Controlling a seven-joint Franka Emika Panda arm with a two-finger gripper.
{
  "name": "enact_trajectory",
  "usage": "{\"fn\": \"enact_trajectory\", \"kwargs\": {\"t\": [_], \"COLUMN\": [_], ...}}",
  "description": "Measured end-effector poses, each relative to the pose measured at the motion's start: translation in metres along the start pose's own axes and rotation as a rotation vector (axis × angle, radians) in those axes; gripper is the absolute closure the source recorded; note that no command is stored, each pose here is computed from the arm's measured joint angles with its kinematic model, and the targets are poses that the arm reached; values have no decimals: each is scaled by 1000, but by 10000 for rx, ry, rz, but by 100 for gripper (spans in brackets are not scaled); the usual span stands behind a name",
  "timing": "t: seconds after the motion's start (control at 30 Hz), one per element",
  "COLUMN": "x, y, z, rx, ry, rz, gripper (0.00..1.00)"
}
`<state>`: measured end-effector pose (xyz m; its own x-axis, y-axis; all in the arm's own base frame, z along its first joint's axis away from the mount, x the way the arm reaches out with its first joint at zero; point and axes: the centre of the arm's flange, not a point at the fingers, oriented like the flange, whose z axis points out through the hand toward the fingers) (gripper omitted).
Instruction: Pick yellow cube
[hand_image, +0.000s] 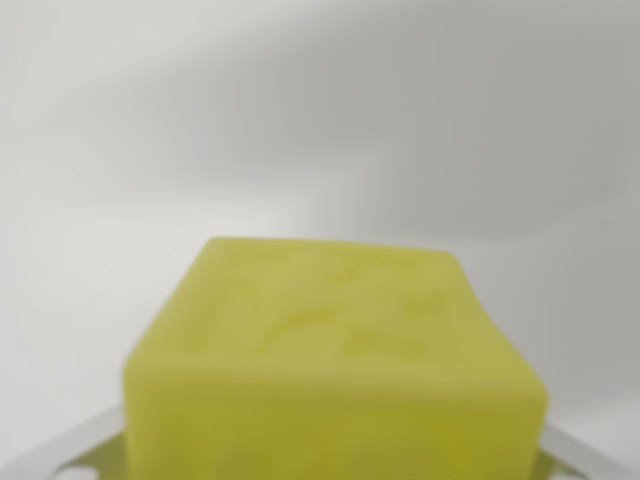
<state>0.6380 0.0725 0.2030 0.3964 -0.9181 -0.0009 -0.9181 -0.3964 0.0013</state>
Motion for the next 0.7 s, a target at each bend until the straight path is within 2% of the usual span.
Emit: {"fn": "enact_trajectory", "kwargs": {"t": [0.7], "x": [0], "y": [0], "z": [-52], "rx": [-3], "ry": [-2], "rz": [0], "gripper": [100]}}
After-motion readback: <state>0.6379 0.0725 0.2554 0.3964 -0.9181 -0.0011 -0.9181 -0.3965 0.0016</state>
